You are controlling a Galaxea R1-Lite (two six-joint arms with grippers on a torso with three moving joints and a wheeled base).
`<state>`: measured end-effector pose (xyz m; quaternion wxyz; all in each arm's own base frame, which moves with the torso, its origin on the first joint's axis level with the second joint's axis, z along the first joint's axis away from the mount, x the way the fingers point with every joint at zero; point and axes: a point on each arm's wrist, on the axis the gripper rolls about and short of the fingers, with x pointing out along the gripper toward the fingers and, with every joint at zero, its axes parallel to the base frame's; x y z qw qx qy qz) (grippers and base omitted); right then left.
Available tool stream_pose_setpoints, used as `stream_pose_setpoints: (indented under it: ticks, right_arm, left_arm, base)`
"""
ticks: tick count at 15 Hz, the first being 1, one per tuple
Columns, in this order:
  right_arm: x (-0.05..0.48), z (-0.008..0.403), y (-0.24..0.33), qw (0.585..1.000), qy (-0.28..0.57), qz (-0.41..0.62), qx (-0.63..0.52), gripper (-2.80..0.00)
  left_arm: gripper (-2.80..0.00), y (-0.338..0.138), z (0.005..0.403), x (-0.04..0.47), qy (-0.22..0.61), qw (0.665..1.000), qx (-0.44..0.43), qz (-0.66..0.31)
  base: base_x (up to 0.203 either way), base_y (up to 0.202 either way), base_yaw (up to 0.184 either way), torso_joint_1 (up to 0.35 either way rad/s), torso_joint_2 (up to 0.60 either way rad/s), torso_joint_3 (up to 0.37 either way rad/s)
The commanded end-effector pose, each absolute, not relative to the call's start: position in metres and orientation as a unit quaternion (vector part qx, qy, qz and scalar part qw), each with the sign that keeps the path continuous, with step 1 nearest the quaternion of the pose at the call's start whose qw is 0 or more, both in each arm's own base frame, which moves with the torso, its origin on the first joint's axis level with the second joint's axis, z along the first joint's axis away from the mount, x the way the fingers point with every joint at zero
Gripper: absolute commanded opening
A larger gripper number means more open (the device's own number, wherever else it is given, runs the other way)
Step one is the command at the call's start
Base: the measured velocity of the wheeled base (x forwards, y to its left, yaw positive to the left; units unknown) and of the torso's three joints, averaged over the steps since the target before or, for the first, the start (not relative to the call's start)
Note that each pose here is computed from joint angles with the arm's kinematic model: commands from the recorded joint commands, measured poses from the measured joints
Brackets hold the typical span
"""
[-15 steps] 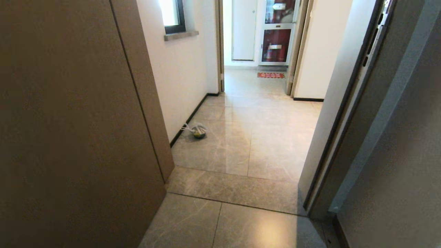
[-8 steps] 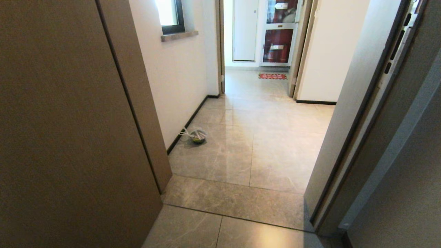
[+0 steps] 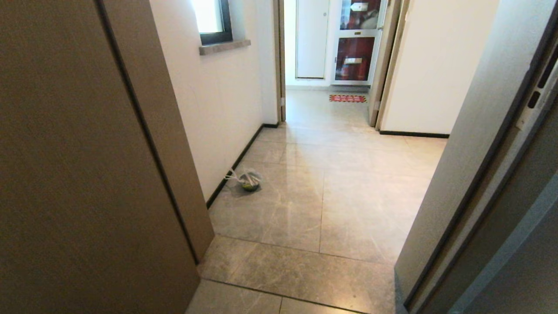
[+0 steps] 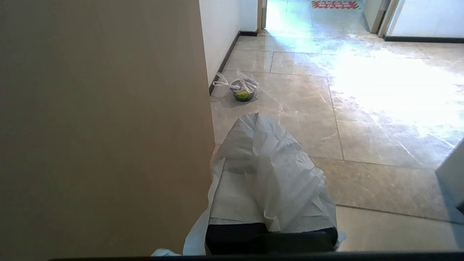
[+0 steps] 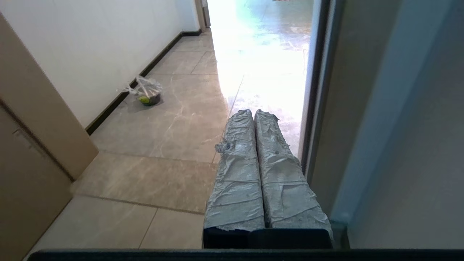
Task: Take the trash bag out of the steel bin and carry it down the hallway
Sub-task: Put the trash bag at the door
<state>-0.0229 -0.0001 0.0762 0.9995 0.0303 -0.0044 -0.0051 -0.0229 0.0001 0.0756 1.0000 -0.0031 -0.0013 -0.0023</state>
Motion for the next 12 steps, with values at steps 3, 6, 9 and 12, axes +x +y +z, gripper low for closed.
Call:
stream_pose_setpoints:
  ticks: [3,6,9,12]
  right_arm:
    - [-0.0229,0.0762,-0.0001,1.0,-0.005,-0.005,0.031,-2.8]
    - [-0.0229,0.0762,-0.0001,1.0,-0.005,-0.005,0.031,-2.8]
    - [-0.0229,0.0762,-0.0001,1.0,-0.005,-0.005,0.031,-2.8]
    - [-0.0229,0.0762,-0.0001,1.0,-0.005,-0.005,0.031,-2.8]
  left_arm:
    - [-2.8,0.0001,0.0756,-0.0228,0.0,1.0,-0.005,-0.002]
    - [-2.8,0.0001,0.0755,-0.0228,0.0,1.0,-0.004,-0.002]
    - [-2.8,0.0001,0.0756,-0.0228,-0.001,1.0,-0.004,-0.002]
    - [-2.8,0.0001,0.0756,-0.0228,-0.001,1.0,-0.005,-0.002]
  base:
    - [0.194,0.0,0.001,0.007,0.0,0.002]
    - [0.192,0.0,0.001,0.002,0.0,0.001]
    - [0.192,0.0,0.001,0.004,0.0,0.004]
    - [0.193,0.0,0.0,-0.001,0.0,0.001]
